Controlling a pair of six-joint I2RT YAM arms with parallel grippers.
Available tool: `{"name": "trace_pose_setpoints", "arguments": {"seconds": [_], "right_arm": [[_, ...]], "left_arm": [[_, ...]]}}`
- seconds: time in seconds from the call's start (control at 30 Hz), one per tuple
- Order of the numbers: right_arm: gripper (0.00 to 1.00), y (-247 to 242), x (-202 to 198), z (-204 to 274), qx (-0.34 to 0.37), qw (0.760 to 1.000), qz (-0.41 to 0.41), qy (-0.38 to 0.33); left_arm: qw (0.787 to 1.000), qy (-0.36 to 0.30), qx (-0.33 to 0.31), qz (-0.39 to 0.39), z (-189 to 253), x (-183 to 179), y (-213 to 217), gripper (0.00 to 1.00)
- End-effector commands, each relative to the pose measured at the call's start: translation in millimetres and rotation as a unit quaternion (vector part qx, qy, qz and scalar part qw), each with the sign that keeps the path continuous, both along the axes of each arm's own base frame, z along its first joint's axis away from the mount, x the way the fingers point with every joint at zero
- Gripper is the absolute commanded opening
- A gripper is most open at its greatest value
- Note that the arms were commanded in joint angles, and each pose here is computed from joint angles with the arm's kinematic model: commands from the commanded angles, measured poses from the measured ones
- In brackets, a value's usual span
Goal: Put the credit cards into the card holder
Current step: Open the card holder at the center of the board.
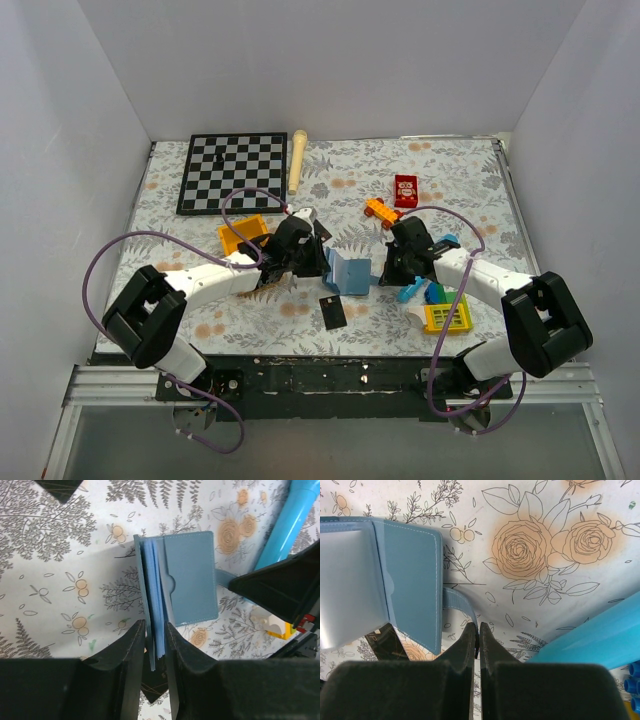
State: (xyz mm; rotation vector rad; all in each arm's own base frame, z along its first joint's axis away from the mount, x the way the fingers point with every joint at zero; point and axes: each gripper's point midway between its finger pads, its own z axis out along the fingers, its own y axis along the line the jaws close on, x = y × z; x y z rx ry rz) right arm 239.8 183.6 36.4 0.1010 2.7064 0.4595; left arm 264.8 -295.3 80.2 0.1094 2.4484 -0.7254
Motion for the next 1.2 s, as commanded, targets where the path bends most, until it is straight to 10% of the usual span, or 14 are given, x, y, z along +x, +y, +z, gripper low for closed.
{"name": "trace_pose_setpoints", "arguments": {"seconds": [0.0,0.63,1.17], "right_arm": [[0.01,-2.7,1.4,4.2,-0.001,1.0,-0.002,-0.008],[0.02,-5.1,2.5,5.8,0.0,1.0,-0.003,-0.008],[0.4,-12.2,13.3,36.2,-0.019,0.999,-0.004,-0.042]], "left_arm": [[0.998,-0.024,-0.051,-0.025,20.2,2.1,-15.5,0.2],[0.999,0.01,-0.032,-0.041,-7.2,0.2,-22.0,0.0],[1.0,0.006,-0.011,-0.022,-5.6,2.0,-11.0,0.0]]}}
